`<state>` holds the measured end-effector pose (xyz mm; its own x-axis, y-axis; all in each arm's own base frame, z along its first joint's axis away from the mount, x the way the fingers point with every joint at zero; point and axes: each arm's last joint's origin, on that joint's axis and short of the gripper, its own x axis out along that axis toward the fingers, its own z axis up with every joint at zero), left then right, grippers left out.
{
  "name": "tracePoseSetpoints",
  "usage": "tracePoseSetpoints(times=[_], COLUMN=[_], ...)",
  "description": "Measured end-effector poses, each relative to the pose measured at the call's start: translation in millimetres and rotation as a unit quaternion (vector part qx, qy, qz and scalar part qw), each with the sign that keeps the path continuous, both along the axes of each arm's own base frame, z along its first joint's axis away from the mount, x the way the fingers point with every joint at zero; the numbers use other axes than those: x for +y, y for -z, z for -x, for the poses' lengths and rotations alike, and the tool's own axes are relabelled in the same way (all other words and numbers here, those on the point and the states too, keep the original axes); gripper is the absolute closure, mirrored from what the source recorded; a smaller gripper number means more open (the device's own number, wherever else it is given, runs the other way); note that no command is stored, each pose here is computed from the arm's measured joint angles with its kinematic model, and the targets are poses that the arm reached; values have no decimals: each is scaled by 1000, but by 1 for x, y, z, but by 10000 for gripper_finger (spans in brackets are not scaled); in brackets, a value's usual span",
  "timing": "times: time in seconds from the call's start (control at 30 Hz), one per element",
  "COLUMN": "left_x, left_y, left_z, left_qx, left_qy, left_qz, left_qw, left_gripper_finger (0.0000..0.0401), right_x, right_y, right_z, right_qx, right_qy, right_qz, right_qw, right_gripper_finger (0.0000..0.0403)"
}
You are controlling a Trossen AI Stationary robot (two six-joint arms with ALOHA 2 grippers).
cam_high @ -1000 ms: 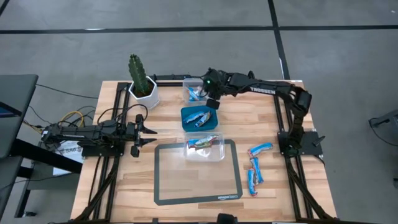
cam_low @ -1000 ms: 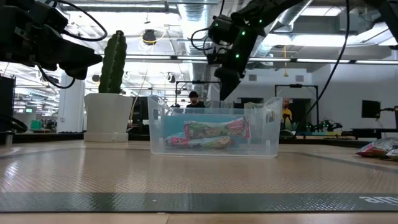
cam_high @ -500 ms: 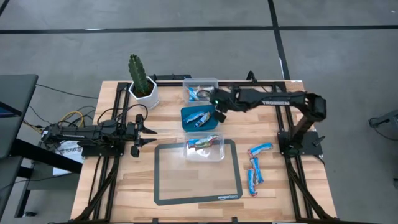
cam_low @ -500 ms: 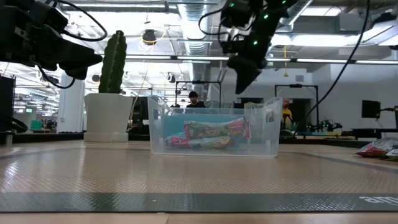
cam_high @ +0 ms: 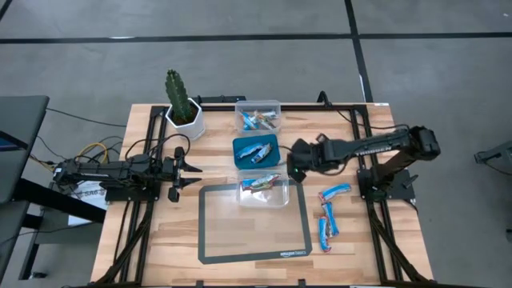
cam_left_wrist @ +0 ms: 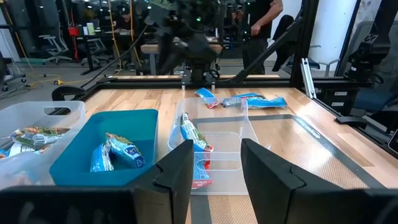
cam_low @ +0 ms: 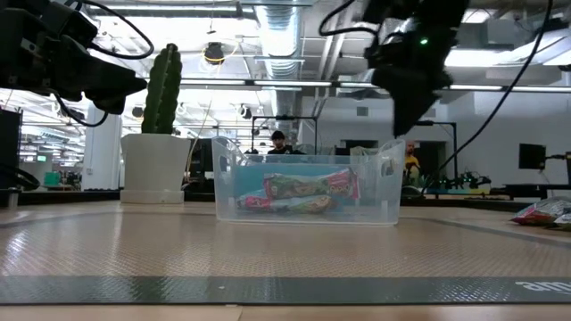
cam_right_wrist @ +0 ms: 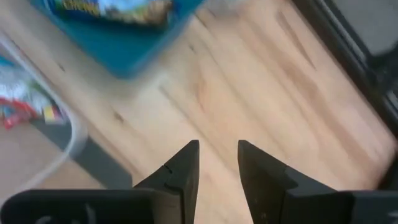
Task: Pick and place Granola Bars by type
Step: Put the blue granola bar into the blue bin
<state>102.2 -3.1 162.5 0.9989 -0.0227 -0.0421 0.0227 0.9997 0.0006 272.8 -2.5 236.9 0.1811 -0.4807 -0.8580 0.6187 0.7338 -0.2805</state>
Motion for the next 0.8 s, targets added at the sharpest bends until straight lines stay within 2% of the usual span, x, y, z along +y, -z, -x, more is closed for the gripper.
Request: tracePoseSetpoints(times=[0.33,0.6,0.8], left_x=[0,0,0], left_y=[0,0,0], left_z=[0,0,0], left_qx=[0,0,0], left_qy=[0,0,0], left_qz=[2,2,1], left_qw=[1000,1000,1000], left_gripper_finger=[273,273,273], right_x=[63,116,145], right_y=[3,12,18], right_z=[30,49,62], right_qx=[19,-6,-11], right_qy=[73,124,164], right_qz=[-3,-56,-102], right_qw=[997,991,981], right_gripper_finger=[301,301,301])
